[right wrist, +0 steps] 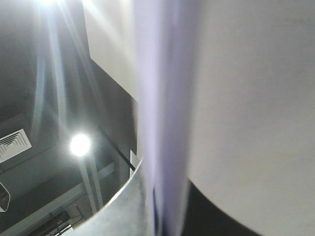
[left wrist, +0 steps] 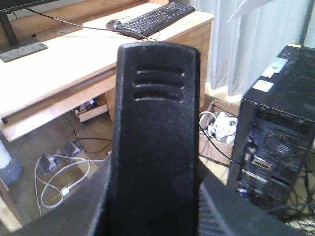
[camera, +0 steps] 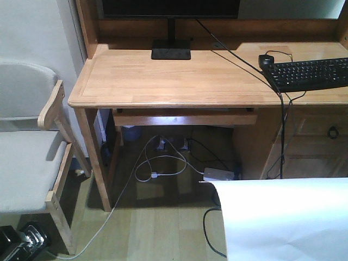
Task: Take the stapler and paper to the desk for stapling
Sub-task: 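Drive the base toward the wooden desk with the monitor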
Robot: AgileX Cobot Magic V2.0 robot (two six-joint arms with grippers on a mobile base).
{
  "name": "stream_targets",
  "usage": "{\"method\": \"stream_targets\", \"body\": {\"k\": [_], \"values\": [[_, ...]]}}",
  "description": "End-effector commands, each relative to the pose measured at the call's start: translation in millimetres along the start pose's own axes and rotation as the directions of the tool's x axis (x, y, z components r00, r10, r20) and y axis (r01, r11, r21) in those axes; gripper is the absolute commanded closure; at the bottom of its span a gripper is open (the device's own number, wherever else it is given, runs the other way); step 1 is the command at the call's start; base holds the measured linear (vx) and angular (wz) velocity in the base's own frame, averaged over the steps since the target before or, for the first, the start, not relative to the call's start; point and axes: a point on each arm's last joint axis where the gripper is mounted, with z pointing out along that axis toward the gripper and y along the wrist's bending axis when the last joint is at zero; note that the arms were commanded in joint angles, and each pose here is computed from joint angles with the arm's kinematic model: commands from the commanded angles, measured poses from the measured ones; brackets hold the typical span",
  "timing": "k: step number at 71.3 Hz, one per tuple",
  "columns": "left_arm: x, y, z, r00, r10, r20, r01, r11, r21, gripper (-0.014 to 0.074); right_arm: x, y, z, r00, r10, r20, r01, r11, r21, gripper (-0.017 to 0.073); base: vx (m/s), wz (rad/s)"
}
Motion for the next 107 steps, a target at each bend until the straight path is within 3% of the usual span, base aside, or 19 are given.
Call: {"method": "stream_targets", "body": {"k": [1,107], "values": [[-17.8,2.2,-3.7,0.993,-0.029,0.118,0.031,0.999,-0.019,0.0600,0.5,1.3,0.5,1.000,0.001,-0.003,-0.001,1.000,-0.028,0.0562,0.16,-0.03],[-17.8,2.2,-3.7,0.993,-0.029,0.118,0.031,0.999,-0.019,0.0600,0.5,1.3,0.5,1.000,0.001,-0.003,-0.001,1.000,-0.028,0.0562,0.13,0.02]]}}
